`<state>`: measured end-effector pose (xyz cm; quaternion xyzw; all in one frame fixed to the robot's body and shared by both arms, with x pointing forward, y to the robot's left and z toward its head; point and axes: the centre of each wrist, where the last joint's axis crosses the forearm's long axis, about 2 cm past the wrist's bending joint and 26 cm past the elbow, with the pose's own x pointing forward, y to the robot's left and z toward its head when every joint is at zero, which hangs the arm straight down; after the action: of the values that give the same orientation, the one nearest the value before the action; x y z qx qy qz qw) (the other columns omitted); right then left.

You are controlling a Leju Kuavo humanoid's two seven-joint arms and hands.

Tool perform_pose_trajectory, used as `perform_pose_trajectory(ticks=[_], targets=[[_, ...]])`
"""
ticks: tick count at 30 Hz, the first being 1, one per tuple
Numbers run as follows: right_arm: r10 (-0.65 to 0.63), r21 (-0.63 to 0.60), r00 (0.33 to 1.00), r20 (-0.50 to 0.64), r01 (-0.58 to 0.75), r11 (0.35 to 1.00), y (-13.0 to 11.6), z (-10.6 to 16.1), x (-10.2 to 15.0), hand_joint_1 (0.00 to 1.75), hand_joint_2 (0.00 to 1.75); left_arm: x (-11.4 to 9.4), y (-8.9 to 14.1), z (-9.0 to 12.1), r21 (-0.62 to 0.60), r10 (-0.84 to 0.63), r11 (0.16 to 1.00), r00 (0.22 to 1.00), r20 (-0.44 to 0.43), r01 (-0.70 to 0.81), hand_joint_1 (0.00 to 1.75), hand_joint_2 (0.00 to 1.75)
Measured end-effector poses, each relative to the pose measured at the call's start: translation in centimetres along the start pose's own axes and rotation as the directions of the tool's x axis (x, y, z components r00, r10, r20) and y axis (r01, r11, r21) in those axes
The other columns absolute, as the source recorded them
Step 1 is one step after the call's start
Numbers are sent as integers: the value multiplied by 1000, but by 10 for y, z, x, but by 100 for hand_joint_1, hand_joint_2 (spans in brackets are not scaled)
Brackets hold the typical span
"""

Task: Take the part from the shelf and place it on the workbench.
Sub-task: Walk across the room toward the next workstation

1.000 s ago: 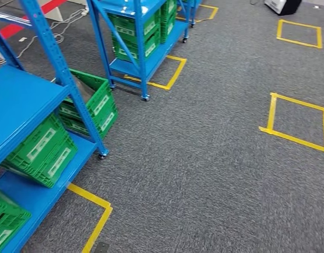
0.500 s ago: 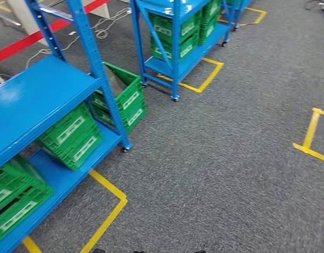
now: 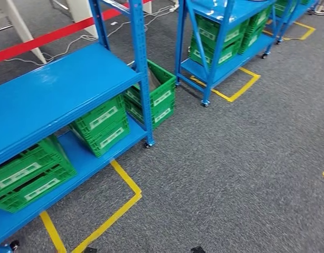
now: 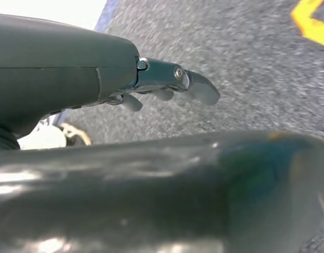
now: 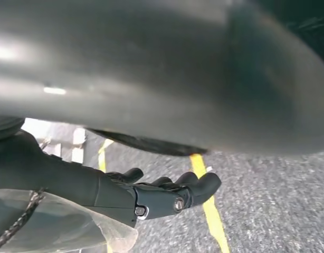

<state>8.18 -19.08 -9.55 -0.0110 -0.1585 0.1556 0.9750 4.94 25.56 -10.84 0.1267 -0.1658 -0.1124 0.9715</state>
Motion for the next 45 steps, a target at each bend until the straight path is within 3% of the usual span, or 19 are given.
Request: perform_pose_trajectory(ticks=[6,10,15,26,45], targets=[[-42,-19,999,23,42,999,0,0,-3,0,0,4,1,0,70,-50,996,998,34,47,0,0],[-63,-14,997,33,64,998,1,1,-4,0,0,6,-2,1,84,-61,995,996,69,55,0,175],[-30,-11,999,13,30,999,1,1,-2,0,0,16,-7,1,64,-67,996,995,73,62,0,175],[-14,-12,999,37,15,1000,1,-1,16,0,0,10,-10,3,51,-67,997,997,49,65,0,175],[-14,-9,1000,28,15,1000,3,0,13,0,0,18,-10,2,51,-62,997,996,63,59,0,175]])
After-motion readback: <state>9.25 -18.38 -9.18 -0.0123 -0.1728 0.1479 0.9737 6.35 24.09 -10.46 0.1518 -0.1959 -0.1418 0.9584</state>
